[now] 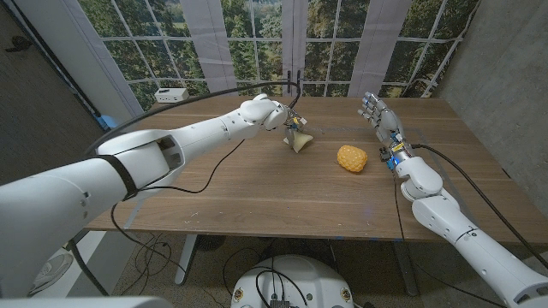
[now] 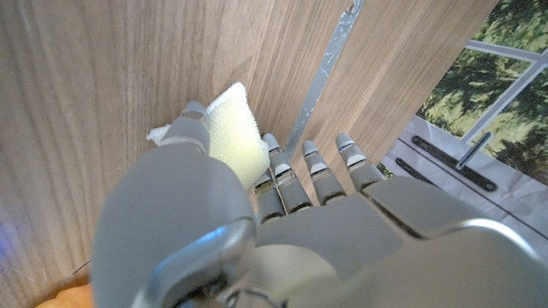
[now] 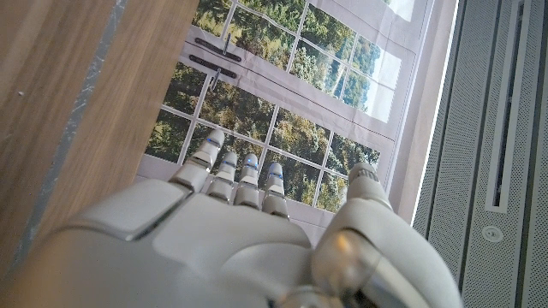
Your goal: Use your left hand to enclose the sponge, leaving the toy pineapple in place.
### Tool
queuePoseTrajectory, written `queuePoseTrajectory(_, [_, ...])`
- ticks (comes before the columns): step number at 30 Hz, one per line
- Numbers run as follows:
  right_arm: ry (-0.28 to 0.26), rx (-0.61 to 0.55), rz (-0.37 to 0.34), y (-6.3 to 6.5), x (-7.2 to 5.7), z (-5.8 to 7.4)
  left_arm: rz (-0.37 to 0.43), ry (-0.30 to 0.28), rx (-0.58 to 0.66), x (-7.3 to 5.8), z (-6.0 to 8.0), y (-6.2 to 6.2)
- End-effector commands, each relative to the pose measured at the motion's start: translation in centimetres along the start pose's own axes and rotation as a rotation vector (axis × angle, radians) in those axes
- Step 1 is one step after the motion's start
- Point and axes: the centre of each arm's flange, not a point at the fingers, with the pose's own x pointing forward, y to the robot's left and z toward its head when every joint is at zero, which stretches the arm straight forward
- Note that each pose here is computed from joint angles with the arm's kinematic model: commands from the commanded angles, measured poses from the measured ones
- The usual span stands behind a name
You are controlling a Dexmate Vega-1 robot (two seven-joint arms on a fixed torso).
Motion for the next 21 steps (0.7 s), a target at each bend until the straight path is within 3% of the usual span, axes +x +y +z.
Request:
queuePoseTrajectory(1, [0.001, 0.005, -0.002, -0.6, 0.2, -0.2, -0.018, 0.024, 0.039, 0.6, 0.4, -0.3])
queuePoseTrajectory(10, [0.005, 0.009, -0.007, -0.7, 0.4, -0.1, -0.041, 0.039, 0.011, -0.5, -0.9, 0.4])
queuePoseTrajectory(13, [0.004, 0.014, -0.012, -0.6, 0.4, -0.1, -0.046, 0.055, 0.037, -0.6, -0.7, 0.3])
queuePoseTrajectory(21, [0.006, 0.019, -0.014, -0.6, 0.3, -0.1, 0.051, 0.072, 0.041, -0.4, 0.3, -1.0])
